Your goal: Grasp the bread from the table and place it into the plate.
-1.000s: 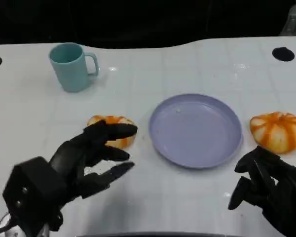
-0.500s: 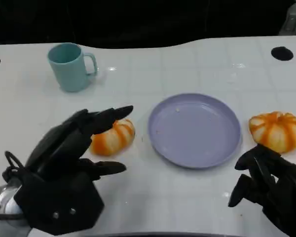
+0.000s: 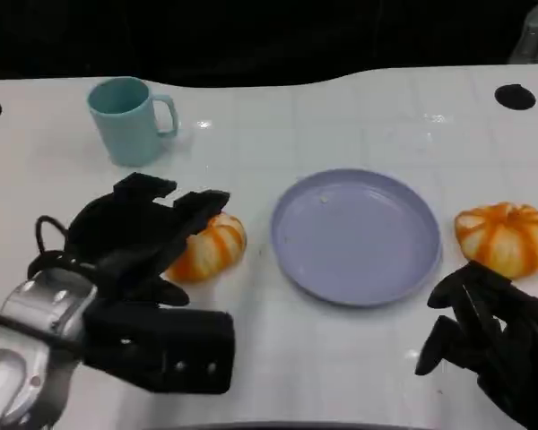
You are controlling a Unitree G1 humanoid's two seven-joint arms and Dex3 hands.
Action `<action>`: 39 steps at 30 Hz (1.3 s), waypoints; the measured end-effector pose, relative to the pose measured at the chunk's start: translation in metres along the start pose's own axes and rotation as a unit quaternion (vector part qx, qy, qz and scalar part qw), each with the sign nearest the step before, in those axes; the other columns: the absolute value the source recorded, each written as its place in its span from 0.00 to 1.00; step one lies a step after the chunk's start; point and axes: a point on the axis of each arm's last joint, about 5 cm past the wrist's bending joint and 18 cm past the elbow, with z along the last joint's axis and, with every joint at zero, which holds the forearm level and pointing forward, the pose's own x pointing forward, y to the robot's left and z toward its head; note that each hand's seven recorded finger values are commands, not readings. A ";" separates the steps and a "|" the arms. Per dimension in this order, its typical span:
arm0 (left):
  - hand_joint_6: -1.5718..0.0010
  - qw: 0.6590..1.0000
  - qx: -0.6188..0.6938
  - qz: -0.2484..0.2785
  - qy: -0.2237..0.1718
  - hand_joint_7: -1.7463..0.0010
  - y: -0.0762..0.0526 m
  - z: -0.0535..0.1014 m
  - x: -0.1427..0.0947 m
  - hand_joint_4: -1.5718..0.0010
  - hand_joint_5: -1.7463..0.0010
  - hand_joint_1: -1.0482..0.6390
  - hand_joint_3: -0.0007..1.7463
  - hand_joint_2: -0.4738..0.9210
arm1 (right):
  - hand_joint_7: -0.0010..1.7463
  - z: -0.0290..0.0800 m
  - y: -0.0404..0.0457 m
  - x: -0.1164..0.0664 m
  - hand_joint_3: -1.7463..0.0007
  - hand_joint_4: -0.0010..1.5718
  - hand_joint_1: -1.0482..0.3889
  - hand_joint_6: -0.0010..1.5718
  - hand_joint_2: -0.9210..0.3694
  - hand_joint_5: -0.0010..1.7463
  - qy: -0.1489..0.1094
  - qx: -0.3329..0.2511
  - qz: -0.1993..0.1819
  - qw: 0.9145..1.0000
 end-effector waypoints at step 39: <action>0.90 0.977 -0.039 -0.158 0.136 1.00 -0.043 0.017 0.099 0.99 0.94 0.45 0.00 0.88 | 0.91 -0.001 -0.0020 -0.003 0.80 0.41 0.41 0.33 0.00 1.00 0.001 0.003 0.003 1.000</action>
